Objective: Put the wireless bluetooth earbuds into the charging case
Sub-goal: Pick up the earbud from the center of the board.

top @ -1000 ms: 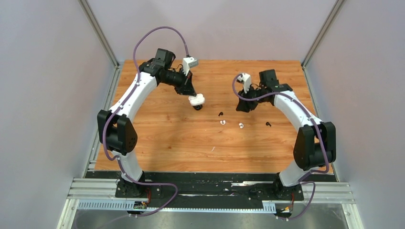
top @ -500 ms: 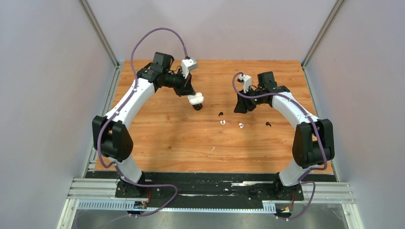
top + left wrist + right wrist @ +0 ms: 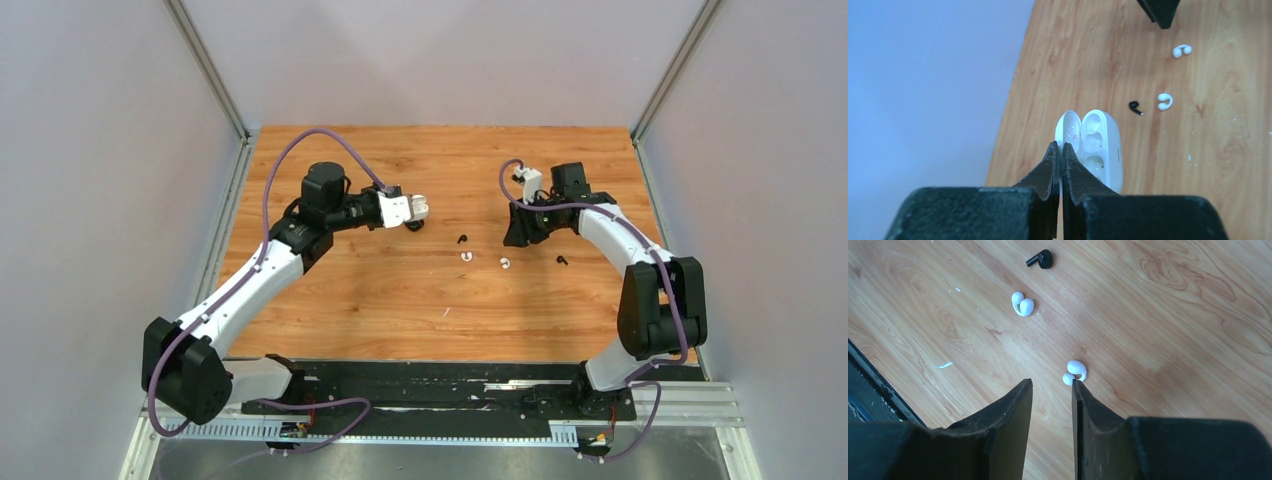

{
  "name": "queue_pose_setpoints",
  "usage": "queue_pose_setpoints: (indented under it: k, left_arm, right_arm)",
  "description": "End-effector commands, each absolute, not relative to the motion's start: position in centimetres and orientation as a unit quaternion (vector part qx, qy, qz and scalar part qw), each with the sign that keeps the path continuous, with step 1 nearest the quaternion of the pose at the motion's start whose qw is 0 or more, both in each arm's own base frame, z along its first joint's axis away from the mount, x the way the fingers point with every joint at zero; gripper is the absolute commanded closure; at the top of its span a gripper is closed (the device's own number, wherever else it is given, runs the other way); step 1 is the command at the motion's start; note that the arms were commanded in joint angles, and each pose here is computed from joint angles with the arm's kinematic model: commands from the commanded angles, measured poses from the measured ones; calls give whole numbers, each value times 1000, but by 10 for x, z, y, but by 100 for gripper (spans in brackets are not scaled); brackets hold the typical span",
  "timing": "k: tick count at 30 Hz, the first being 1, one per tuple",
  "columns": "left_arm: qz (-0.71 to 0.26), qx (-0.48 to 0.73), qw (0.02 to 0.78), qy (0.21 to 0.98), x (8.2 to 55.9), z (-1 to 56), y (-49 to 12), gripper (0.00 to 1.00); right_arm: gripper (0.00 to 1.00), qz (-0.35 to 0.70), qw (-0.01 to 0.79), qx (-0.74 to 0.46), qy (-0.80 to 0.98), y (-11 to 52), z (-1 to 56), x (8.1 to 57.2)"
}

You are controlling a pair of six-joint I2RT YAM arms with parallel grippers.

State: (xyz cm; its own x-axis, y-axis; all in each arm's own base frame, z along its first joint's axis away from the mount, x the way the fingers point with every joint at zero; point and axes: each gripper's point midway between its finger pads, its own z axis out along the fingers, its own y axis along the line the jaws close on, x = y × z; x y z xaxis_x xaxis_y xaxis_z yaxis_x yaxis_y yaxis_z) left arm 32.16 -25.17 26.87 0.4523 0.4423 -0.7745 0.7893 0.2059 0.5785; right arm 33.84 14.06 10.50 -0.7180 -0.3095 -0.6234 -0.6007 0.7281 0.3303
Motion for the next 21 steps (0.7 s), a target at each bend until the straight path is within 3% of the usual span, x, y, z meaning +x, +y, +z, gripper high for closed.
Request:
queue_pose_setpoints:
  k: [1, 7, 13, 21]
  left_arm:
    - [-70, 627, 653, 418, 336, 306, -252, 100]
    - [-78, 617, 650, 436, 341, 306, -253, 100]
    - [-94, 599, 647, 463, 343, 306, -253, 100]
    - [-99, 595, 641, 475, 342, 304, -251, 100]
  right_arm:
    - [66, 253, 292, -231, 893, 138, 111, 348]
    - [64, 238, 259, -178, 919, 126, 90, 345]
    - [55, 239, 209, -173, 932, 123, 61, 327]
    - [61, 226, 191, -165, 941, 120, 43, 339]
